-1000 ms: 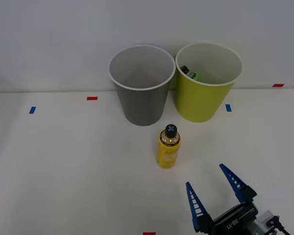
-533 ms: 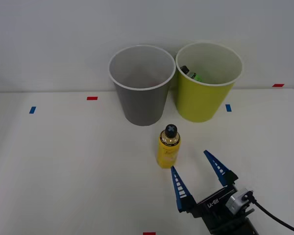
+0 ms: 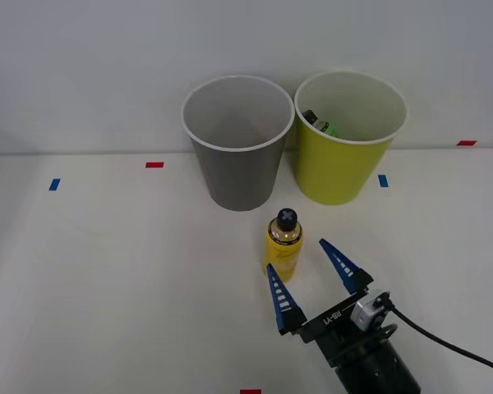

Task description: Put cans in the gray bin, plastic bottles in the light green bin

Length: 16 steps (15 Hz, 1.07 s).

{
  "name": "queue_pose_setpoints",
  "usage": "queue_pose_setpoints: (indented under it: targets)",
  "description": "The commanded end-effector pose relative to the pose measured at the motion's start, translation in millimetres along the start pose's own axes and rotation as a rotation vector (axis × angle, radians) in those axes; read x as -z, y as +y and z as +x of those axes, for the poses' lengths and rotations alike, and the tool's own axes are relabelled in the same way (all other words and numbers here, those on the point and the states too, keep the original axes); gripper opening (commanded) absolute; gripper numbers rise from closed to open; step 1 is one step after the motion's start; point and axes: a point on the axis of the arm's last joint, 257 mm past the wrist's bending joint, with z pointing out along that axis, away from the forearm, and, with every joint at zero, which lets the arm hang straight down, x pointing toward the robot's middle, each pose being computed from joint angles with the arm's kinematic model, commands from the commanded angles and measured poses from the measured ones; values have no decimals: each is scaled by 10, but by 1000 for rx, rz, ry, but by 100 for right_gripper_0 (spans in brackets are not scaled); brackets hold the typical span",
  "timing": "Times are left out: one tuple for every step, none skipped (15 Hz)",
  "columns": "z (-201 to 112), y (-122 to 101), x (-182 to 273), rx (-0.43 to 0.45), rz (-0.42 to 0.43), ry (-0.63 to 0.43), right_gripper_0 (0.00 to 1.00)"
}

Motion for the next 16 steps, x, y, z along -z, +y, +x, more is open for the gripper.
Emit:
queue_pose_setpoints:
  targets:
    - [35,3,-291,-5,1,-42,100]
    - [24,-15,-347,2,8,-44,100]
    - [-4,-41,-413,16,8,-46,100]
    - [-4,-60,-448,28,2,-40,100]
    - [9,-87,-462,38,-1,-30,100]
    - [25,-107,-471,46,-4,-20,100]
    - [27,-108,-474,50,-8,-18,100]
    - [29,-102,-474,51,-11,-17,100]
    - [40,-85,-473,50,-18,-14,100]
    - [39,-71,-473,49,-22,-14,100]
    - [42,-53,-475,48,-24,-14,100]
    - [47,-28,-478,54,-28,-14,100]
    - [54,0,-486,60,-34,-14,100]
    - [67,35,-511,60,-39,-9,100]
    - [75,40,-537,65,-37,-5,100]
    - [84,37,-555,68,-34,-1,100]
